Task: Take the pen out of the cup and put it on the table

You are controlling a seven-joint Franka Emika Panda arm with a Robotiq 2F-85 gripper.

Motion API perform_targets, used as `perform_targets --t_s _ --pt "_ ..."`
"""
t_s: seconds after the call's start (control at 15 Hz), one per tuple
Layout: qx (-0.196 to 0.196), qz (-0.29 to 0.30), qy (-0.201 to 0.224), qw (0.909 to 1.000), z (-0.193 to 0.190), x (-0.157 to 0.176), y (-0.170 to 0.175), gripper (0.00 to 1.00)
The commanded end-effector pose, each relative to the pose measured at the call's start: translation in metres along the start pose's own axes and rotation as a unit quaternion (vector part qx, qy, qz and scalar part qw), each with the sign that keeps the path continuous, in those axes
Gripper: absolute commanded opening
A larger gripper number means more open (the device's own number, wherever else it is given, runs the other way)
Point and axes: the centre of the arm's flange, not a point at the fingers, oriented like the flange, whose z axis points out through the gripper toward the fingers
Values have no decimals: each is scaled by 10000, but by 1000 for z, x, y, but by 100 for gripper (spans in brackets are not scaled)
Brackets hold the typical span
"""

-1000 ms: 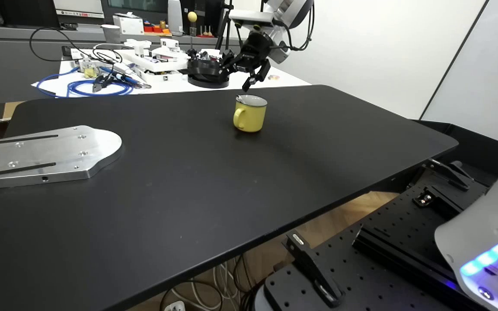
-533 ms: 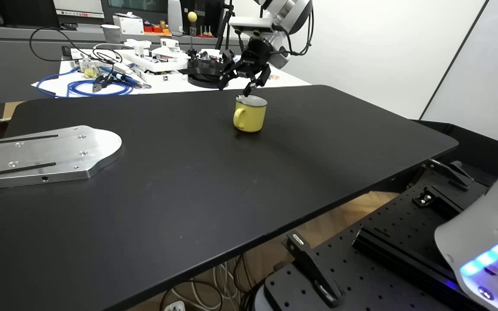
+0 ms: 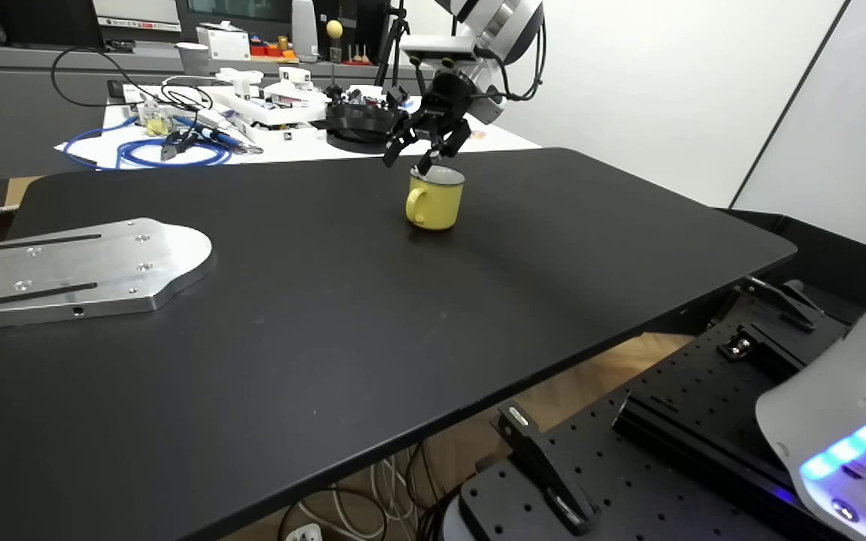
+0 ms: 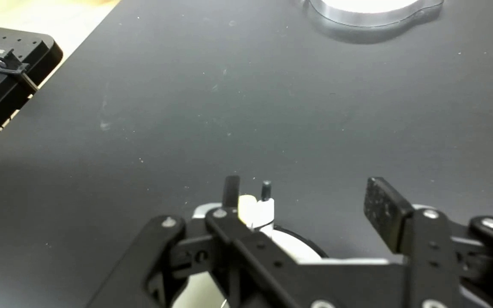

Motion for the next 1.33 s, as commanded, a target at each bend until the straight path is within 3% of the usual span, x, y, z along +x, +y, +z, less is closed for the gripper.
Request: perform_targets --t_s 0.0,0.4,0.47,0.6,1.07,1.13,1.2,1.27 --pt "-79 157 -64 9998 2 -1 -4 45" --pt "-134 167 -78 9997 6 3 -3 3" --pt "-127 156 -84 9998 5 3 -2 47" --pt "-117 157 -70 9998 3 3 -2 44" --pt "-50 185 -82 9998 -5 8 1 90" --pt "-52 175 -93 9998 -7 9 2 63" --pt "-74 175 -51 9998 -7 10 2 51" --pt "-71 178 -51 9998 -8 10 3 51"
